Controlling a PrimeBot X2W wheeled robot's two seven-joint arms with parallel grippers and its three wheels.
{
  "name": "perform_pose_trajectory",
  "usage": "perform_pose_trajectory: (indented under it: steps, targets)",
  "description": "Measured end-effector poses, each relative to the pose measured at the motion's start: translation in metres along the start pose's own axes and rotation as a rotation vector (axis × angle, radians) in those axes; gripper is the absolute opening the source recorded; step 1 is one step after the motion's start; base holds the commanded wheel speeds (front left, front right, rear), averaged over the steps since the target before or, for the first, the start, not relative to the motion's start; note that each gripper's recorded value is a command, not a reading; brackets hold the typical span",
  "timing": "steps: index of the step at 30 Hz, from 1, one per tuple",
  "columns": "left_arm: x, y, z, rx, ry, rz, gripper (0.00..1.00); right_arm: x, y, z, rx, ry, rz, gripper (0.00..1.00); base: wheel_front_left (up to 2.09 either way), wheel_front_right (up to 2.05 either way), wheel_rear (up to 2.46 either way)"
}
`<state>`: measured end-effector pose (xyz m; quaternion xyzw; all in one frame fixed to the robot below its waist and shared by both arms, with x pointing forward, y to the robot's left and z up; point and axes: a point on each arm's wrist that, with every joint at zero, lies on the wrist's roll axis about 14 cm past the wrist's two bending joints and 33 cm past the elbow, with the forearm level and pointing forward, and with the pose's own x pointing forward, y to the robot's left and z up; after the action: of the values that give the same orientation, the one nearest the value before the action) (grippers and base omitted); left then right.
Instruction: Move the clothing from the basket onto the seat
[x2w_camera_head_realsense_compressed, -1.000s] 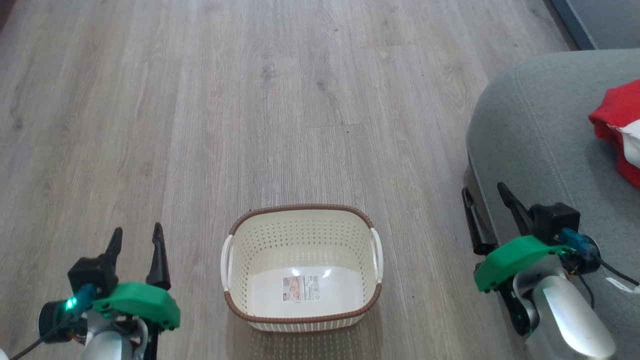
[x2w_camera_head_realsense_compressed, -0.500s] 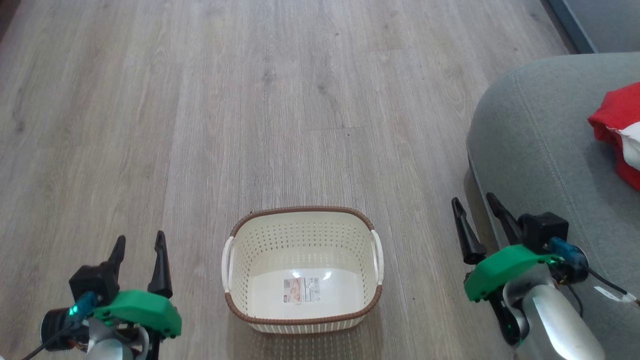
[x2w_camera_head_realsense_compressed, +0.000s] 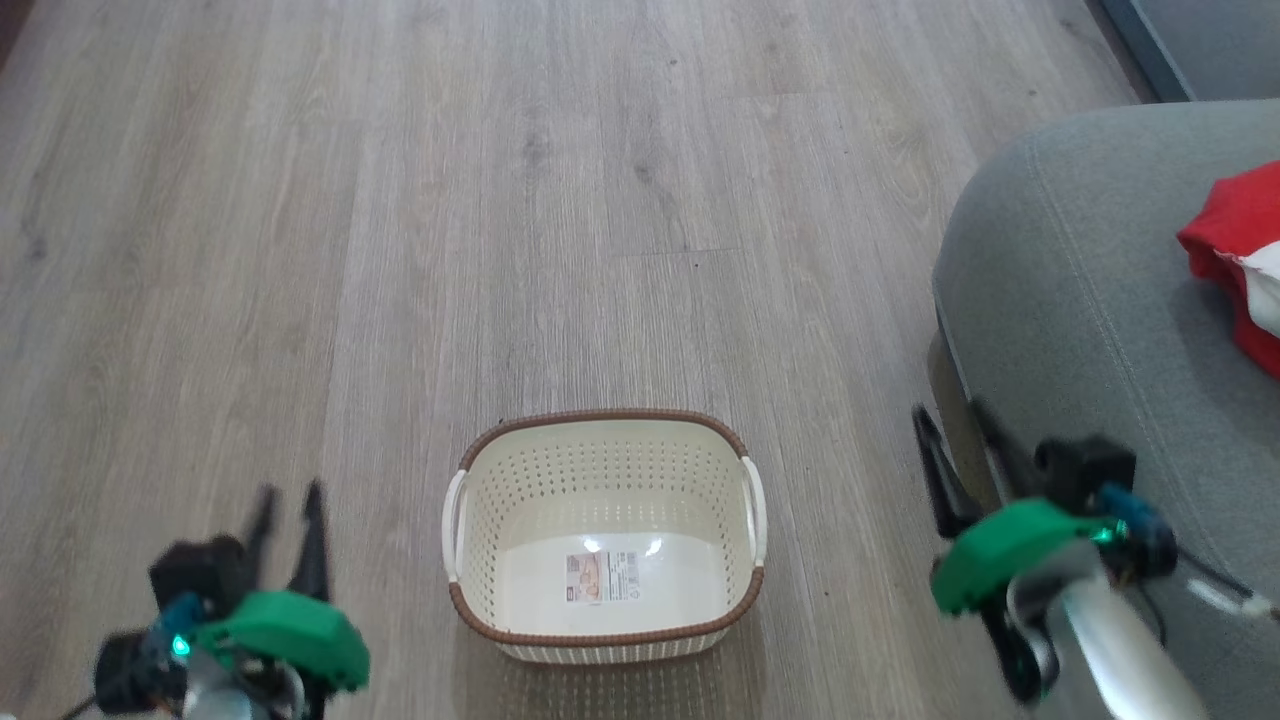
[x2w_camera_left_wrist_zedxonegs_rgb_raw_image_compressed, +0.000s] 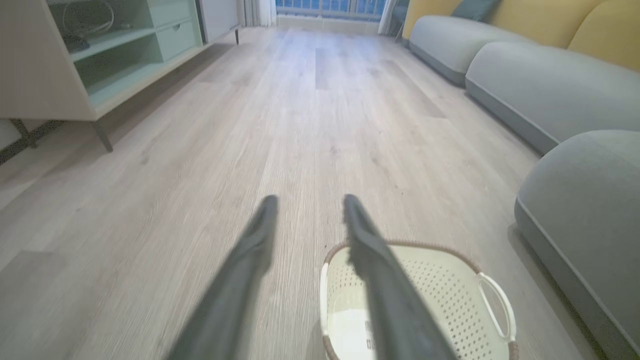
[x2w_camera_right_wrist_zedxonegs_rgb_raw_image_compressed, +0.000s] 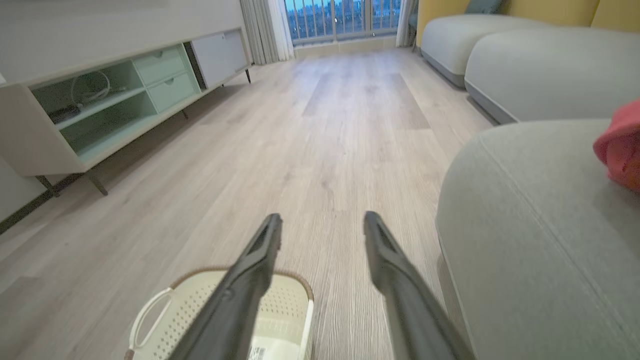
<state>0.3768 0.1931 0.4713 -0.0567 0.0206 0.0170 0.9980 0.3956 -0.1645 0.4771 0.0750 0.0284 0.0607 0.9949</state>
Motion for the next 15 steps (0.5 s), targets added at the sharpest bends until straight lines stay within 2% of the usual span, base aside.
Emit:
perform_pose_trajectory:
  steps: [6, 15]
  targets:
    - [-0.023, 0.006, -0.044, -0.029, 0.142, 0.027, 0.0, -0.029, -0.008, -0.051, 0.038, 0.15, -0.04, 0.0, 0.0, 0.0, 0.0]
    - [-0.021, 0.009, -0.041, -0.132, 0.141, 0.055, 0.0, -0.025, -0.012, -0.044, 0.132, 0.131, -0.07, 0.0, 0.0, 0.0, 0.0]
